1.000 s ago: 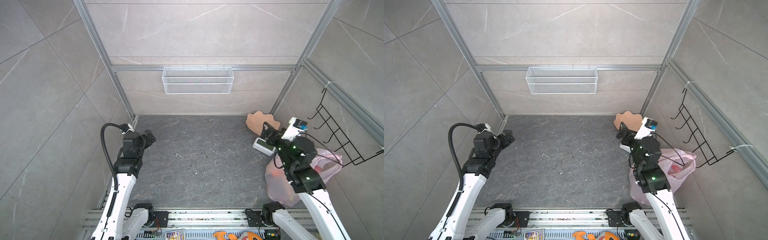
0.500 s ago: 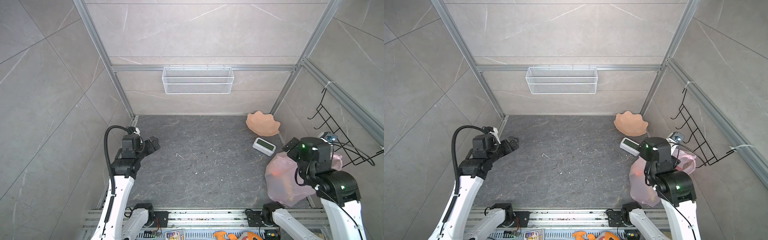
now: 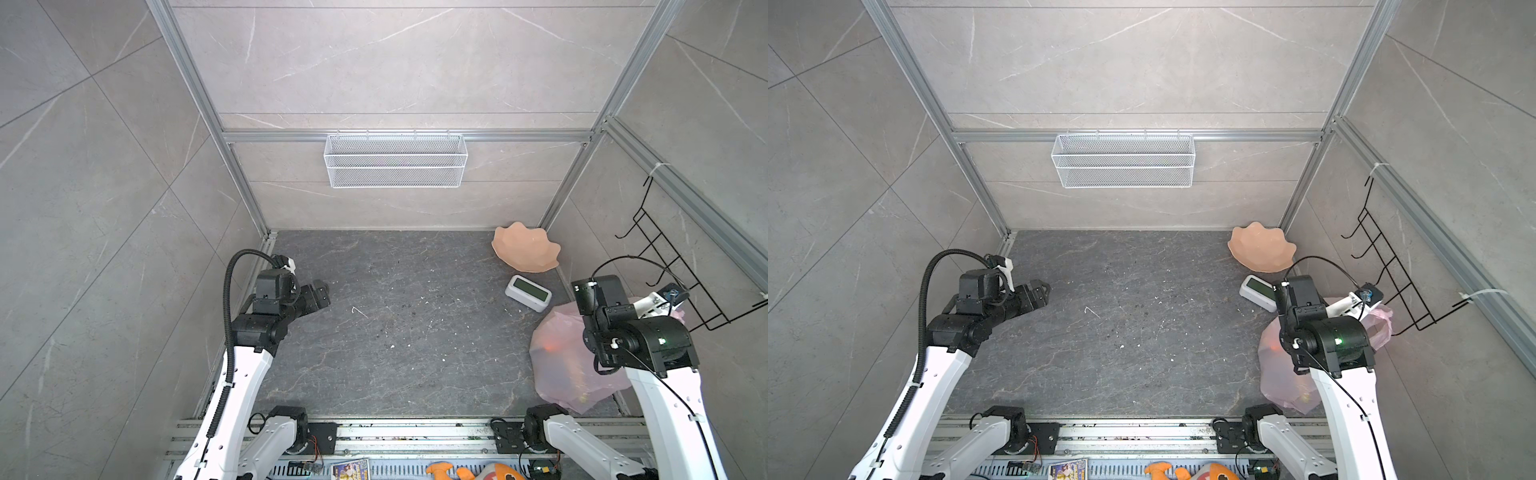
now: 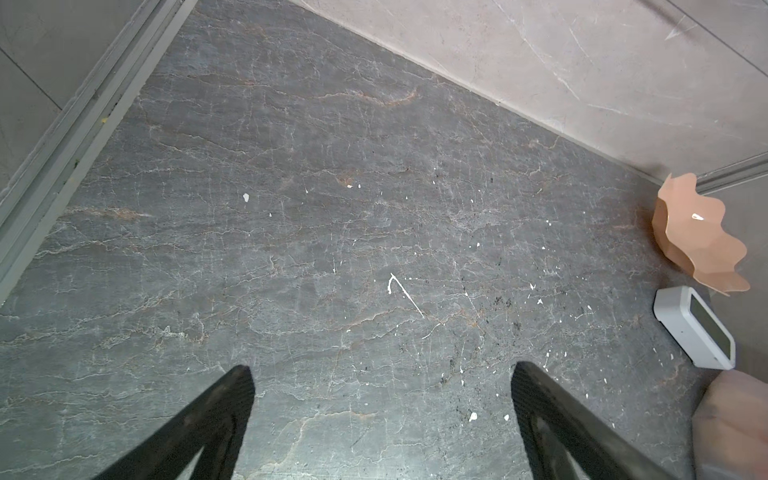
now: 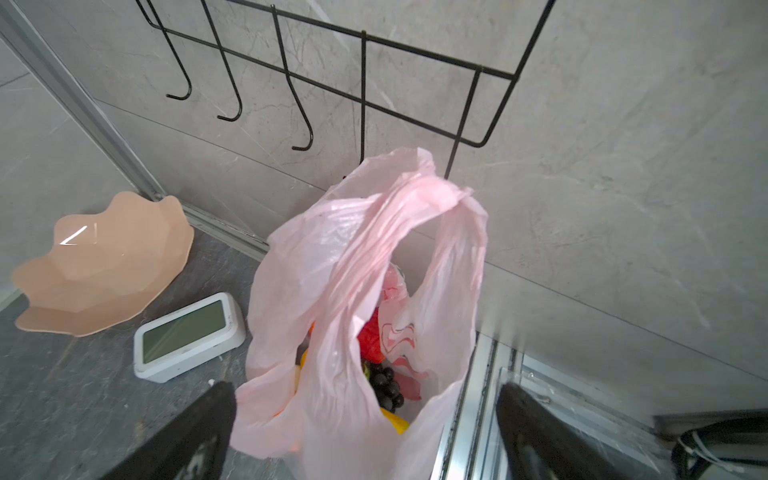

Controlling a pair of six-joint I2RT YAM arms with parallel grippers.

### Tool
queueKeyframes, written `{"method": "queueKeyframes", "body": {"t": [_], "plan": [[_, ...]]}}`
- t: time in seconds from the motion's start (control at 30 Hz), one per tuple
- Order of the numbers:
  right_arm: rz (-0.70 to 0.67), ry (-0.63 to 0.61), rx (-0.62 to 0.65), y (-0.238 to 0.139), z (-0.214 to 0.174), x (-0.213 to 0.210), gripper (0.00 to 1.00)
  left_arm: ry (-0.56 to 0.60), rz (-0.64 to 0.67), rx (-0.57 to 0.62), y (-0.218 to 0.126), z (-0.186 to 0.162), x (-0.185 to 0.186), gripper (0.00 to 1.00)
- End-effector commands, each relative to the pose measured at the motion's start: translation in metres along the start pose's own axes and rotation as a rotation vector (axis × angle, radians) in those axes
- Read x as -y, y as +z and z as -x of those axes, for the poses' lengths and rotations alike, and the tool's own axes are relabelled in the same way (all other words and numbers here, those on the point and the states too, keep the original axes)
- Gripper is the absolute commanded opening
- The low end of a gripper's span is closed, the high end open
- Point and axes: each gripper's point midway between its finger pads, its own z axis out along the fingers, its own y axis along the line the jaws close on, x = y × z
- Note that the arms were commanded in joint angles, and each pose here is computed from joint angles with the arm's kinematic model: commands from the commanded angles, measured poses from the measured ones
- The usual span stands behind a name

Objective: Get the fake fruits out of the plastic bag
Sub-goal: 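Reach the right gripper to the pink bag handles and grasp them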

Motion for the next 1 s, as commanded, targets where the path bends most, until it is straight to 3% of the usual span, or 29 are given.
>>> {"method": "queueKeyframes", "body": {"t": [0.0, 0.13, 0.2, 0.3, 0.4, 0.5, 0.73, 0.97], "plan": [[-0.037, 0.008, 0.027, 0.009, -0.005, 0.0, 0.96, 0.038, 0.016, 0.022, -0.009, 0.004, 0.0, 1.0], [-0.041, 0.01, 0.04, 0.018, -0.008, -0.008, 0.88, 0.041, 0.028, 0.029, -0.011, 0.004, -0.002, 1.0], [-0.016, -0.001, 0.013, 0.026, -0.015, -0.02, 0.77, 0.038, 0.035, 0.03, -0.012, 0.004, -0.003, 1.0], [0.002, -0.012, -0.02, 0.035, -0.024, -0.032, 0.52, 0.038, 0.042, 0.037, -0.013, 0.005, -0.004, 1.0], [0.038, -0.004, -0.053, 0.037, -0.03, -0.041, 0.19, 0.034, 0.058, 0.041, -0.014, 0.004, -0.008, 1.0], [0.116, 0.002, -0.114, 0.035, -0.038, -0.056, 0.02, 0.028, 0.064, 0.047, -0.015, 0.006, -0.009, 1.0], [0.447, 0.057, -0.331, -0.006, -0.051, -0.118, 0.0, 0.021, 0.066, 0.051, -0.015, 0.006, -0.009, 1.0], [0.617, -0.046, -0.27, -0.076, -0.053, -0.176, 0.0, 0.022, 0.065, 0.06, -0.017, 0.007, -0.009, 1.0]]}}
